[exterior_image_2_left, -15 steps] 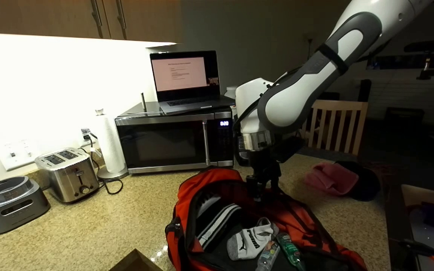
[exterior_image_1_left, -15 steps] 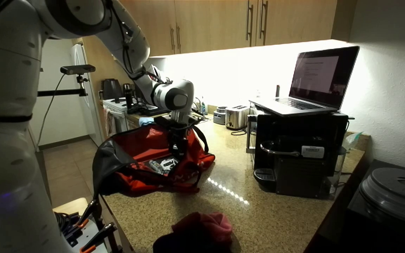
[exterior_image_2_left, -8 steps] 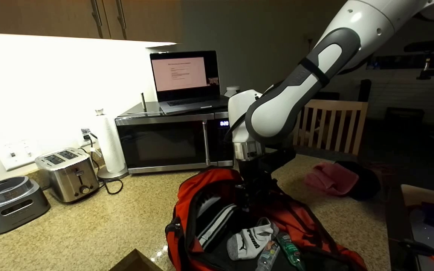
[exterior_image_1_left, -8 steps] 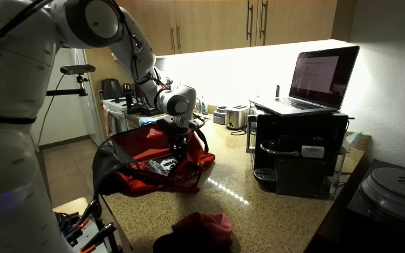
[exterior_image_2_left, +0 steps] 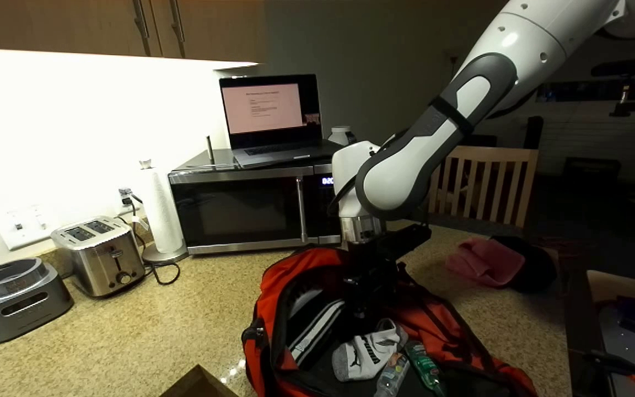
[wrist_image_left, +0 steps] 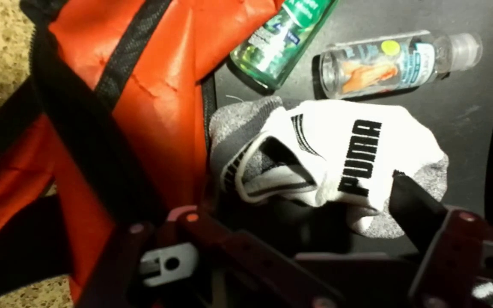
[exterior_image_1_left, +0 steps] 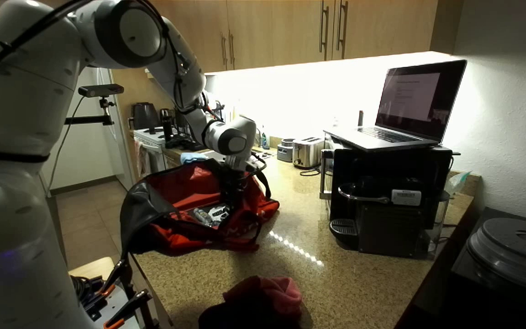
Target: Remove the sock from the bag
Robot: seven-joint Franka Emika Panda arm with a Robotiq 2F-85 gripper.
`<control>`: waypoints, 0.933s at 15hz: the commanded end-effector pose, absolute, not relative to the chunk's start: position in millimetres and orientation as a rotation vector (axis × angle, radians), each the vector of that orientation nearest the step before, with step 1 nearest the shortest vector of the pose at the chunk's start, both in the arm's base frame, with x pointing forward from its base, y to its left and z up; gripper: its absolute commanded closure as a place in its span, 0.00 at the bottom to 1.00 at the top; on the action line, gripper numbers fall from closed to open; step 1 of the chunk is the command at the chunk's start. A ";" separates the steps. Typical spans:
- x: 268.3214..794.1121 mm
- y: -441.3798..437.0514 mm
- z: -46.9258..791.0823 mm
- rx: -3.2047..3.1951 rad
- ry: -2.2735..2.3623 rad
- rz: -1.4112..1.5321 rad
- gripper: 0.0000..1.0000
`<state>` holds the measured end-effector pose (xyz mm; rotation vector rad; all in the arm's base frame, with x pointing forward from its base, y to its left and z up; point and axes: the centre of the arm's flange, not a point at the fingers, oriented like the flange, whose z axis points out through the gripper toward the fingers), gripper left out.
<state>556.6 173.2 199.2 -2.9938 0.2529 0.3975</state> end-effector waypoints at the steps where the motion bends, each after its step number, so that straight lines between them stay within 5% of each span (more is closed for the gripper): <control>1: 551.2 175.0 190.9 -2.954 0.245 0.413 0.00; 14: 532.7 173.9 179.3 -2.961 0.192 0.542 0.00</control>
